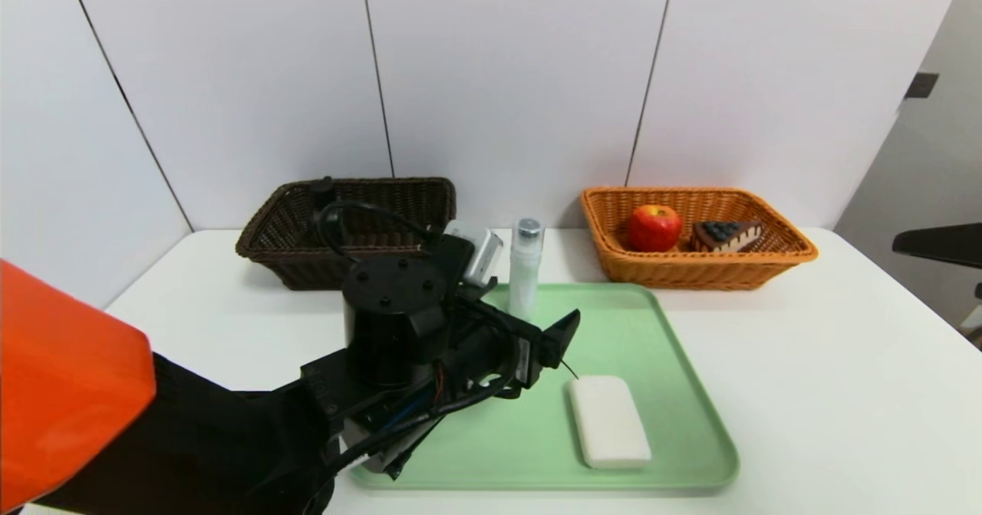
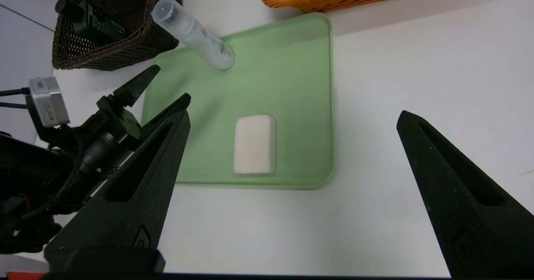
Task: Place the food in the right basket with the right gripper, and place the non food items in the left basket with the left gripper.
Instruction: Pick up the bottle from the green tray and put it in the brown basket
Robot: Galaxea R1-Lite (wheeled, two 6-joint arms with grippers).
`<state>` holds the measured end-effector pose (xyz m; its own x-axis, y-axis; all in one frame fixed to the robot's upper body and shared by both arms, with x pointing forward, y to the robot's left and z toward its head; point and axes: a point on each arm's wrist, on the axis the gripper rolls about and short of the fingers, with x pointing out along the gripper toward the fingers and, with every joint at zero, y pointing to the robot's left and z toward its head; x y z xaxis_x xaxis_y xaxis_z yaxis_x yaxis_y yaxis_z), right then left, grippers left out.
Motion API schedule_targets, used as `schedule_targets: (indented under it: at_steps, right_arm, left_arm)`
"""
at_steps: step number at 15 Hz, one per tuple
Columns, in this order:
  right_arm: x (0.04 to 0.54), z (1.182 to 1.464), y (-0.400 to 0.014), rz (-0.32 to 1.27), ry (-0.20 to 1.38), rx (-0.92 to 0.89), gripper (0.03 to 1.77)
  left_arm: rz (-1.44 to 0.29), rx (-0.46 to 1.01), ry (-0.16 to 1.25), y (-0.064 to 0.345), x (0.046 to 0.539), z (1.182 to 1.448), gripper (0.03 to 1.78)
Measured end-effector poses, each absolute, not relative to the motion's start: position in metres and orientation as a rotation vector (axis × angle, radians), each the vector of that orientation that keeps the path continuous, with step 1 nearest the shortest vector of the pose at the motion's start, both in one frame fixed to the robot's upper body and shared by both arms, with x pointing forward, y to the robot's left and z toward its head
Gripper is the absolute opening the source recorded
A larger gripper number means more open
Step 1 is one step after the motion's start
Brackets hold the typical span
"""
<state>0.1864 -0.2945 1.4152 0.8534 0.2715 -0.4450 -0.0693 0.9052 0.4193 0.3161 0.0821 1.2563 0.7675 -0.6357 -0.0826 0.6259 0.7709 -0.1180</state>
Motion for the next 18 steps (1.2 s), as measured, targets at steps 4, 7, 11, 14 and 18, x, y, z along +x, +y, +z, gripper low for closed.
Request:
schedule_targets:
  at_steps: [4,7,11,14,18]
  right_arm:
    - [0.187,1.415,-0.294,0.201,0.532,0.405,1.71]
    - [0.187,1.413,-0.294,0.198,0.539,0.403,1.71]
    - [0.187,1.41,-0.294,0.193,0.547,0.398,1.71]
    - [0.187,1.409,-0.294,0.193,0.552,0.396,1.71]
    - [0.187,1.407,-0.294,0.191,0.556,0.39,1.71]
  left_arm:
    - [-0.644,-0.073,0.112,0.076,0.337,1.249,1.69]
    - [-0.627,-0.074,0.11,0.071,0.351,1.244,1.69]
    - [-0.603,-0.068,0.097,0.064,0.371,1.238,1.69]
    - [-0.572,-0.056,0.096,0.066,0.39,1.229,1.69]
    - [-0.563,-0.06,0.092,0.063,0.407,1.222,1.69]
